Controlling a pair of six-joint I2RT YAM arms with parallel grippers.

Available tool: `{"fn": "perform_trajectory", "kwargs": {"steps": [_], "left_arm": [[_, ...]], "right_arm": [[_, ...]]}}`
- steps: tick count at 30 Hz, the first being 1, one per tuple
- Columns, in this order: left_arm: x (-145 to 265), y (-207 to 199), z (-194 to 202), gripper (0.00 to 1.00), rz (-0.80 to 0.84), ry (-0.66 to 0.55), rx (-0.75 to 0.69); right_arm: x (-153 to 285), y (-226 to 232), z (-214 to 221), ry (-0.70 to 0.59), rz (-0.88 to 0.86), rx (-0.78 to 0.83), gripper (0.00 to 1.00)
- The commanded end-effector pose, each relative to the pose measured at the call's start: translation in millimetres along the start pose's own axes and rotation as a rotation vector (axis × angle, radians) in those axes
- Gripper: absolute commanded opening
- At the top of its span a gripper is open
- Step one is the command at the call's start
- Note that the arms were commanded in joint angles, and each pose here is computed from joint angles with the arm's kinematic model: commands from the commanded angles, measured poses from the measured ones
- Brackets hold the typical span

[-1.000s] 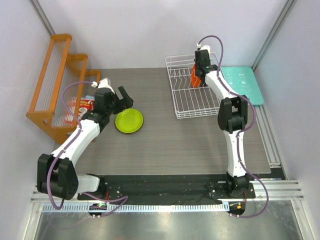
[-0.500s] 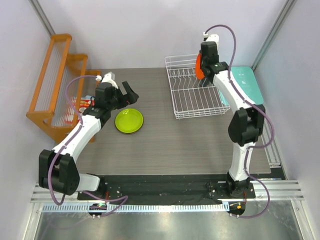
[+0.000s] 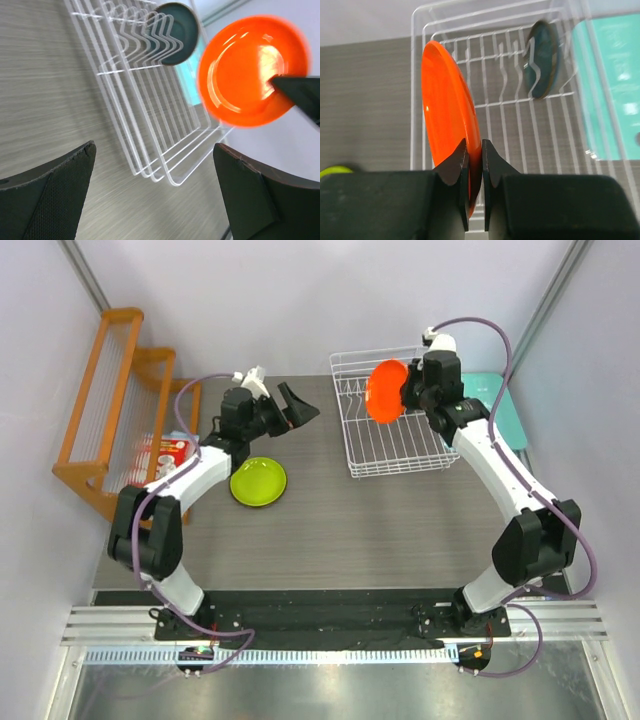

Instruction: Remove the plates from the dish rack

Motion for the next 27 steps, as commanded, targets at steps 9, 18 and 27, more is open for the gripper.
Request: {"fn": "perform_trajectory", "kwargs": {"steps": [9,18,27], "left_arm": [[-38.7,-64.2,-14.2,0.99,0.447,-0.07,0.129],[-43.8,-65.4,0.5,0.81,0.46,-0.064,0.133],[-34.9,-55.4,9.8,0.35,0.43,-0.076,0.143]], "right_arm": [[32.3,62.9,11.7,0.004,-0.46,-0.339,0.01],[32.7,76.1,24.1,0.019,-0.579,-0.445,0.01],[33.6,80.4,26.2,0.009,-0.624,-0.488,0.01]]}}
Point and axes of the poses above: each gripper's point midway between its finger pads, its own x axis back along the fingers, its own y axis along the line the jaws close on, z = x × y, the point moved 4 cm from there along x, back along the fingers
